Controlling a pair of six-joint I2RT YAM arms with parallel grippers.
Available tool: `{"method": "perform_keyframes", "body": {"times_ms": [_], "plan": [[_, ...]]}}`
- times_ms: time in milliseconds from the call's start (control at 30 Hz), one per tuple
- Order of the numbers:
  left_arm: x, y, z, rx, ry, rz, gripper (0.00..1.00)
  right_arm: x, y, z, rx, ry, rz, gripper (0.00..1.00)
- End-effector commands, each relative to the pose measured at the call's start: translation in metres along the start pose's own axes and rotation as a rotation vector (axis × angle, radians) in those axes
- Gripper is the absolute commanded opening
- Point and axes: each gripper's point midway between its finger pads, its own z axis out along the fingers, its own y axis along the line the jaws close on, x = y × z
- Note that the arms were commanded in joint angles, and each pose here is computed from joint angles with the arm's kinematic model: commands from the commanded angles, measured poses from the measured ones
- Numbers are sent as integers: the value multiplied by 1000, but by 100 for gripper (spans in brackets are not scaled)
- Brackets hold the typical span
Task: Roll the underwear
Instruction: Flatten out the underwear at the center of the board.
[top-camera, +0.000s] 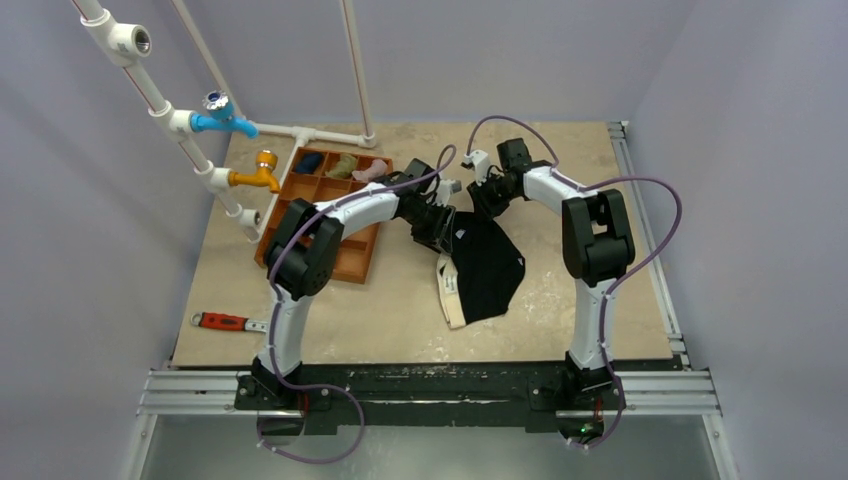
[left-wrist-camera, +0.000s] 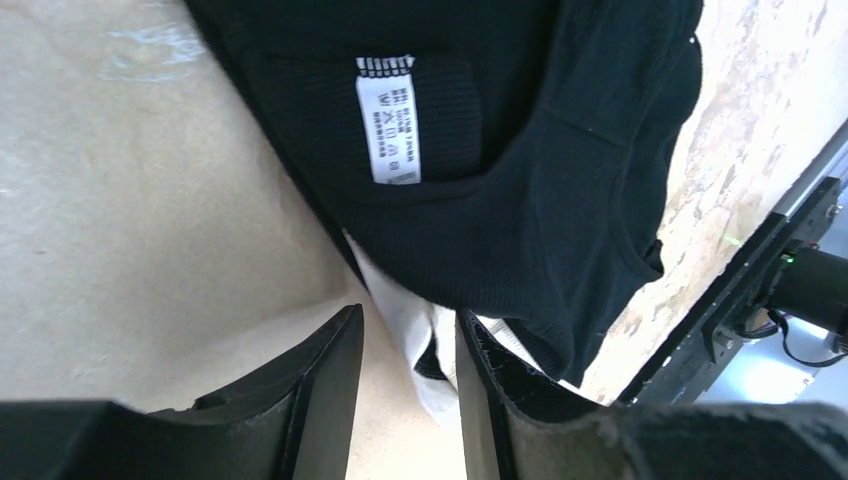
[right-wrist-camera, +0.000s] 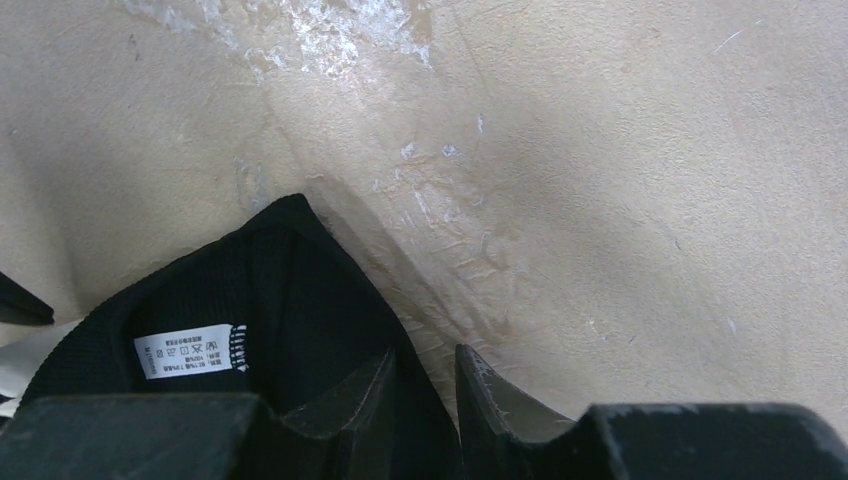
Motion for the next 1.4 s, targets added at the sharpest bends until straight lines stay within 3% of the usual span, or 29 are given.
{"method": "perform_keyframes", "body": {"times_ms": [0,167,367,633,833,1167,1367], "plan": [[-15,-18,2,71,-32,-10,37,-14,10,-13,-17,-41,-8,26],[-14,-16,6,58,-32,-4,30,-13,11,-12,-24,-45,-7,25],[-13,-12,3,39,-39,12,0,-7,8,-14,7,-30,-8,19],[-14,0,-38,-18,-110,70,0,8,-22,-33,95,-21,34,0],[-7,9,-71,-59,-201,55,0,19,-40,-48,112,-36,74,0],[5,34,-62,-152,-217,-15,0,33,-44,-50,120,-23,99,0],[-7,38,-59,-181,-204,-18,29,33,-38,-49,88,-25,98,21]]}}
